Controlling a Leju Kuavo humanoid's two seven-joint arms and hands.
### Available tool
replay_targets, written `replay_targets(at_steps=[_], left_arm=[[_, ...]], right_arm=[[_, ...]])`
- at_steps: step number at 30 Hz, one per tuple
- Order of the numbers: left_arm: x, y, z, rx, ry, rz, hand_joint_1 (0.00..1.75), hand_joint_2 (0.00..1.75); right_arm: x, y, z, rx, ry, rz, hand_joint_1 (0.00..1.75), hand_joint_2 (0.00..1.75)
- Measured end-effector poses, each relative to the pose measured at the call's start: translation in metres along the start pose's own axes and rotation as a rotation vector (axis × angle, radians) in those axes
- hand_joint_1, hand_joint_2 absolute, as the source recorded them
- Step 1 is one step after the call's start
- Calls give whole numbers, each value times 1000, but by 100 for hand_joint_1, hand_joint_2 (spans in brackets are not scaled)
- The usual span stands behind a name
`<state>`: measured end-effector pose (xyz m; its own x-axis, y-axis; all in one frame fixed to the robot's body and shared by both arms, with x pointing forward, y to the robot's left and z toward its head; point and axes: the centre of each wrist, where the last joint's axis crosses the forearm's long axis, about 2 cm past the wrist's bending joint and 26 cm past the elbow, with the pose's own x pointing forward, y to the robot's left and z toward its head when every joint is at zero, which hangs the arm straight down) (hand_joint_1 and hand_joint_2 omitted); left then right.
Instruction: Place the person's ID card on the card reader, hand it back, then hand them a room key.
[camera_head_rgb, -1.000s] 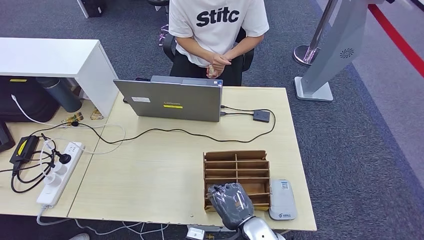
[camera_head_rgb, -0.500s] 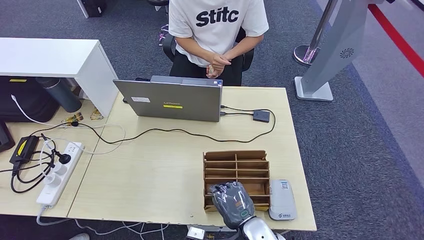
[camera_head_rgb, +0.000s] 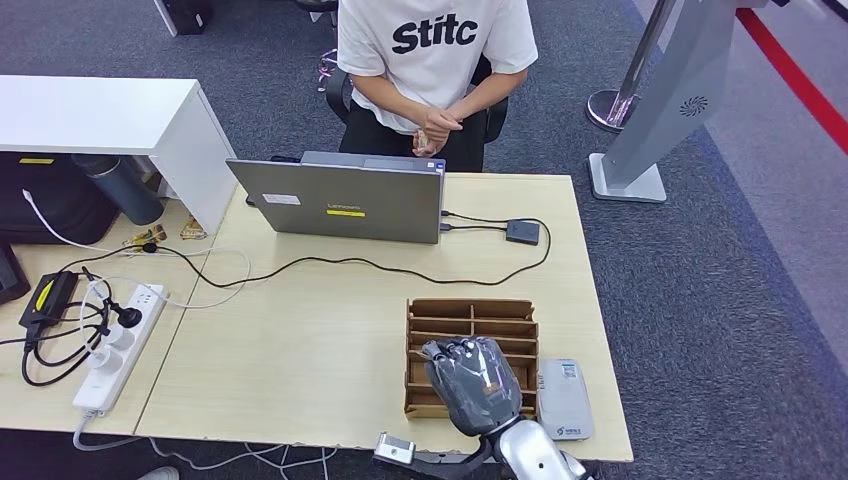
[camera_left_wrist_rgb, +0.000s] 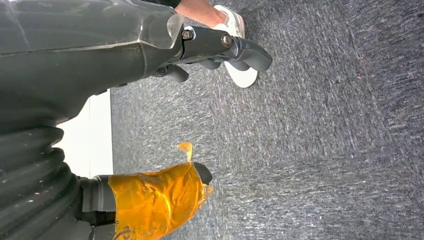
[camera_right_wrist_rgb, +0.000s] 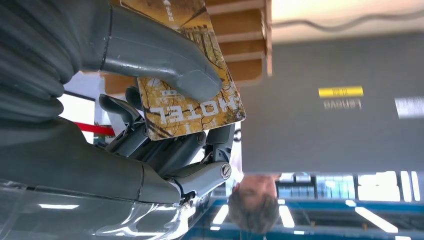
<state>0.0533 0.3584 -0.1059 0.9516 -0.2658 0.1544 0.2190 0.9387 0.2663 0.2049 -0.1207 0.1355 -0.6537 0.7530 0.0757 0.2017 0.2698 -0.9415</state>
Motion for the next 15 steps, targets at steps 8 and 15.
replay_targets(at_steps=[8, 15], left_arm=[[0, 0, 0, -2, -1, -11, 0, 175], [1, 0, 0, -3, -3, -22, 0, 175]], right_arm=[[1, -13, -12, -75, -18, -25, 175, 175], [0, -19, -19, -106, -25, -39, 175, 175]])
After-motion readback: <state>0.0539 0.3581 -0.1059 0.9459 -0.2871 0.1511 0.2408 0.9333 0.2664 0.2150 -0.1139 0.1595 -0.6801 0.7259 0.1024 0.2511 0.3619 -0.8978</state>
